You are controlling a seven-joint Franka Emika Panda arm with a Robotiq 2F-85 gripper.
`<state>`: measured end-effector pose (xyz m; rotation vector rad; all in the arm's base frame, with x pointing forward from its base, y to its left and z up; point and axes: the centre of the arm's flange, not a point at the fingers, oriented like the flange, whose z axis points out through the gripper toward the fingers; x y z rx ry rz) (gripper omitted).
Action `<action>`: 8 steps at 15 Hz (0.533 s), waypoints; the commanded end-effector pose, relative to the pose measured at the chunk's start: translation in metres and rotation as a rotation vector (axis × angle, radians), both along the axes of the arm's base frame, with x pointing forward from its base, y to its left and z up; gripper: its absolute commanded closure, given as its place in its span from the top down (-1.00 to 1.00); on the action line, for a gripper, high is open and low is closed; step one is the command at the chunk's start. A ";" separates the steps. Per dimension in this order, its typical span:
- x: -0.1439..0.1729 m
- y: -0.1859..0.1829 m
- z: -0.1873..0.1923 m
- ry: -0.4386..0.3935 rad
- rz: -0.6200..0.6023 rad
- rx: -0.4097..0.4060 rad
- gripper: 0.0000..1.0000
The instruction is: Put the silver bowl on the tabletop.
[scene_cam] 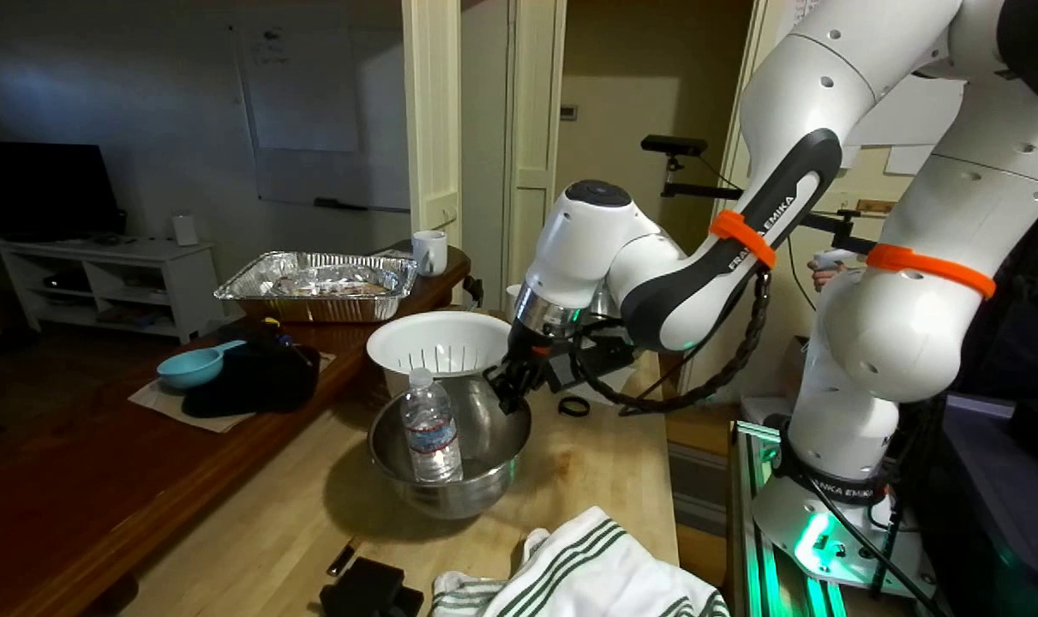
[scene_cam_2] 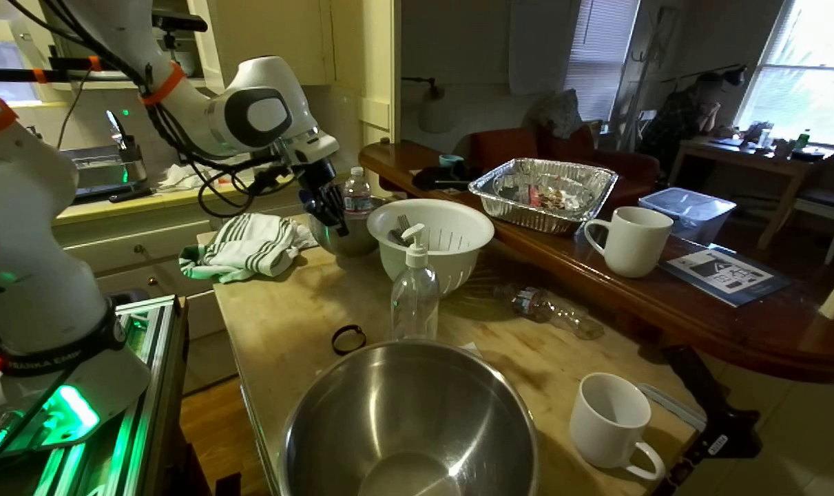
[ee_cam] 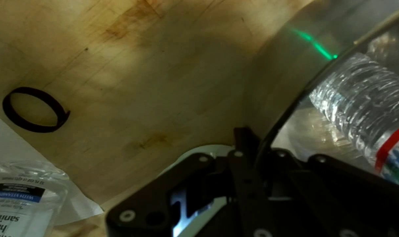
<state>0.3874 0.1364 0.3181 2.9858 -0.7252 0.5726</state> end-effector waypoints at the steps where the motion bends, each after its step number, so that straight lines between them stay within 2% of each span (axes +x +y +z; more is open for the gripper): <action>1: -0.017 -0.022 0.009 -0.092 -0.090 0.054 -0.96; 4: -0.007 -0.009 0.002 -0.078 -0.059 0.036 -0.96; 8: -0.009 0.025 -0.006 -0.067 0.068 -0.044 -0.96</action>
